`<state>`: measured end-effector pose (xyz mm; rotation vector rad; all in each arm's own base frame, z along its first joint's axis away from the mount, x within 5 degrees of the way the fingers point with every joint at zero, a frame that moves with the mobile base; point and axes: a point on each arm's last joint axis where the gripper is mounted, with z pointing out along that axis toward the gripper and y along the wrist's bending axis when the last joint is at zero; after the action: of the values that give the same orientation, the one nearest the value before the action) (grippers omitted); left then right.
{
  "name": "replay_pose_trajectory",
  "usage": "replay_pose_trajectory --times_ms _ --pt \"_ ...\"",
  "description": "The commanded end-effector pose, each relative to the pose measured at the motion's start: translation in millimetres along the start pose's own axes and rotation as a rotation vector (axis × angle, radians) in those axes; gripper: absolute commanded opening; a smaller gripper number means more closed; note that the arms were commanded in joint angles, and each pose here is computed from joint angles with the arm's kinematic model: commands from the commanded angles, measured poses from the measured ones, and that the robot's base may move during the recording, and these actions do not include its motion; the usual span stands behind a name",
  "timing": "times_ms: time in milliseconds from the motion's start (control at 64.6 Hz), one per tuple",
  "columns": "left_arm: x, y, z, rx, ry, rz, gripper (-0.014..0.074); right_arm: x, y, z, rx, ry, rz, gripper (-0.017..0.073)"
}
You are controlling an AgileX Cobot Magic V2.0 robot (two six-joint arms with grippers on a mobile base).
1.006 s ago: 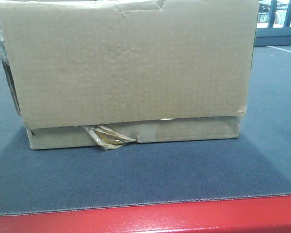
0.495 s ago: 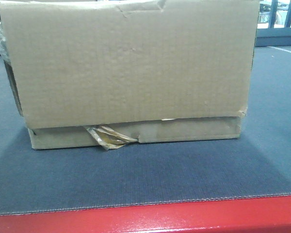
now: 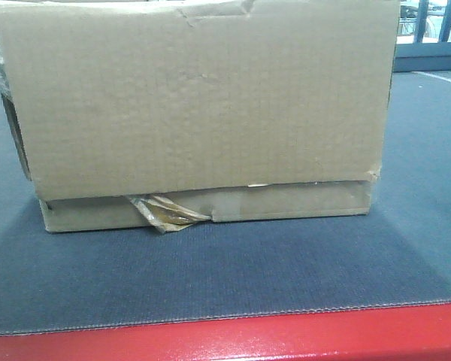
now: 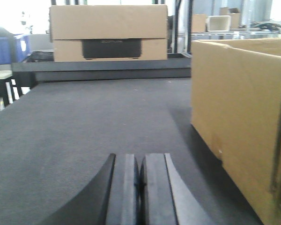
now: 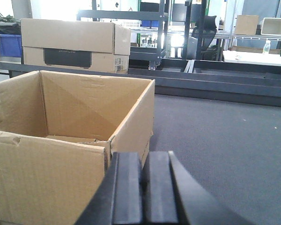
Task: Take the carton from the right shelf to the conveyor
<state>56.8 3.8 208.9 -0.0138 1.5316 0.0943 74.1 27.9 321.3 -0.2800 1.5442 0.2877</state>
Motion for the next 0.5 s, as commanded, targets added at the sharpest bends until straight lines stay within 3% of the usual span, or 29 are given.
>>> replay_pose_trajectory --times_ms 0,480 --pt "-0.9 -0.6 -0.5 0.011 -0.01 -0.006 -0.0007 -2.4 -0.5 -1.1 0.006 -0.029 -0.008 -0.0057" --pt "-1.1 -0.6 -0.5 0.011 -0.013 -0.007 -0.0007 -2.4 -0.5 -1.1 0.006 -0.029 -0.008 -0.0057"
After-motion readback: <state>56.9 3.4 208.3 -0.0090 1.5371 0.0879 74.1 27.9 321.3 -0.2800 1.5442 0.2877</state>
